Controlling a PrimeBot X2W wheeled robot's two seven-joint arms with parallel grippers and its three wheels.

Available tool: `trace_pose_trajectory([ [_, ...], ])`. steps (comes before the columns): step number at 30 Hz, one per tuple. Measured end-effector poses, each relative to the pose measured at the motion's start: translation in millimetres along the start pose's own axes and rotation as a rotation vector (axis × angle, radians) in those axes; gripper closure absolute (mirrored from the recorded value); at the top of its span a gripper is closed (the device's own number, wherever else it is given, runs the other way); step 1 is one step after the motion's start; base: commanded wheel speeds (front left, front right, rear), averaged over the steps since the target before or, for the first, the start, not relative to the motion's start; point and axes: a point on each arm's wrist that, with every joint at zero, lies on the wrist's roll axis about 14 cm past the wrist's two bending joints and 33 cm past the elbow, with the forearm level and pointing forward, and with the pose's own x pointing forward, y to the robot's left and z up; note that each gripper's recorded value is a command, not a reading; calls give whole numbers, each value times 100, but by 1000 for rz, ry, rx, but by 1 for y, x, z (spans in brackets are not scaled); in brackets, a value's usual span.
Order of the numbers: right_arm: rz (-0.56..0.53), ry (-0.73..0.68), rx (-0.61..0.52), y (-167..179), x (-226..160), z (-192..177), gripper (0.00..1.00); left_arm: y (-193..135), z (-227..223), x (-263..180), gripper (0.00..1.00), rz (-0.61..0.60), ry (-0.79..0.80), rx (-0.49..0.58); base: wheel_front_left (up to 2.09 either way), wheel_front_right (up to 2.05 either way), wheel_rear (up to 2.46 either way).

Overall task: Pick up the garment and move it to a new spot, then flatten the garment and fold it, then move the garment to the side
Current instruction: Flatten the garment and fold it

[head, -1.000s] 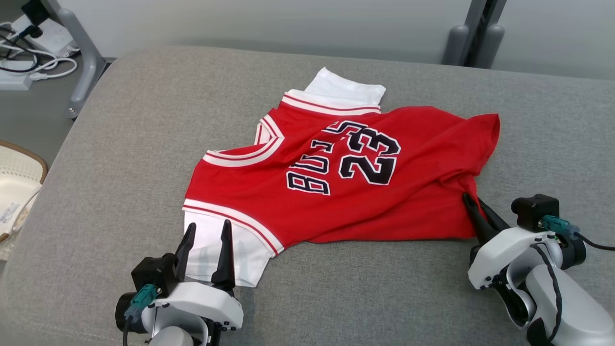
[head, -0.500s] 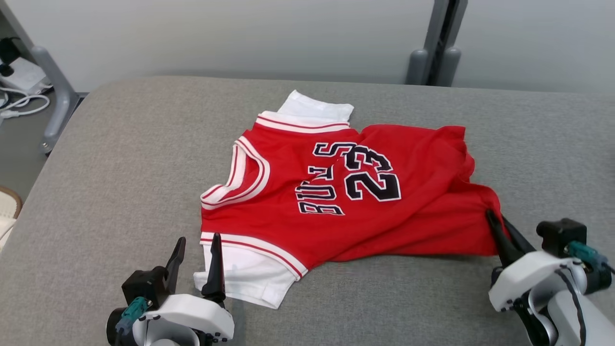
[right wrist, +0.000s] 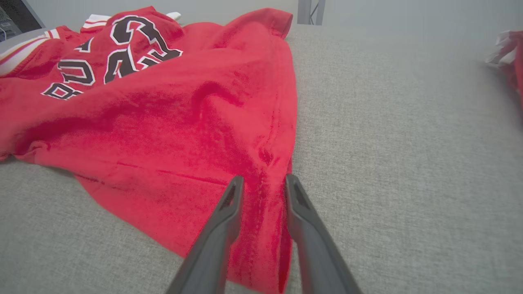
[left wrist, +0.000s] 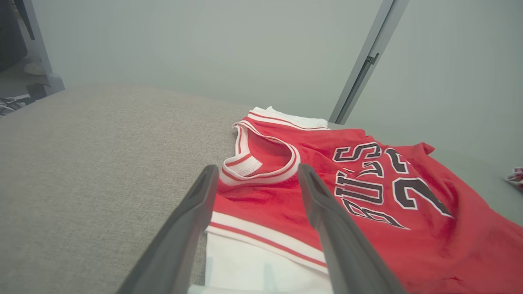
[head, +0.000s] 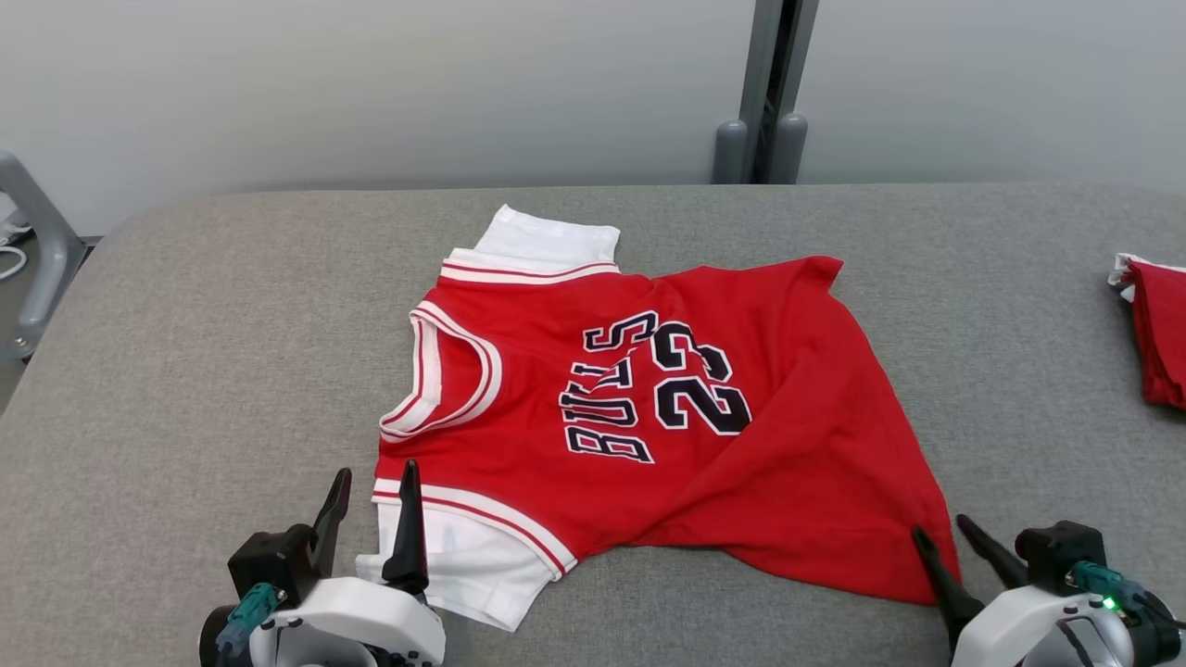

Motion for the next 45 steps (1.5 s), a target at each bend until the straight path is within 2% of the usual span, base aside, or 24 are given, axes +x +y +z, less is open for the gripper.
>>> trace_pose_trajectory([
  [5, -45, -31, 11, -15, -7, 8, 0, -5, -2, 2, 0, -17, 6, 5, 0, 0, 0],
  [12, -136, -201, 39, -42, -11, 55, 0, -10, -4, 4, 0, -34, 11, 8, 0, 0, 0],
  [16, -166, -236, 45, -48, -12, 63, 0, -11, -5, 4, 0, -38, 16, 11, 0, 0, 0],
  [26, -142, -189, 85, -31, -8, 42, 0, -8, -10, 4, 0, -31, 30, 18, 0, 0, 0],
  [38, -68, -30, 154, -2, -2, -2, 0, -7, -14, 9, 0, -32, 45, 25, 0, 0, 0],
  [45, -55, -8, 172, 2, 0, -8, 0, -7, -15, 10, 0, -31, 46, 26, 0, 0, 0],
])
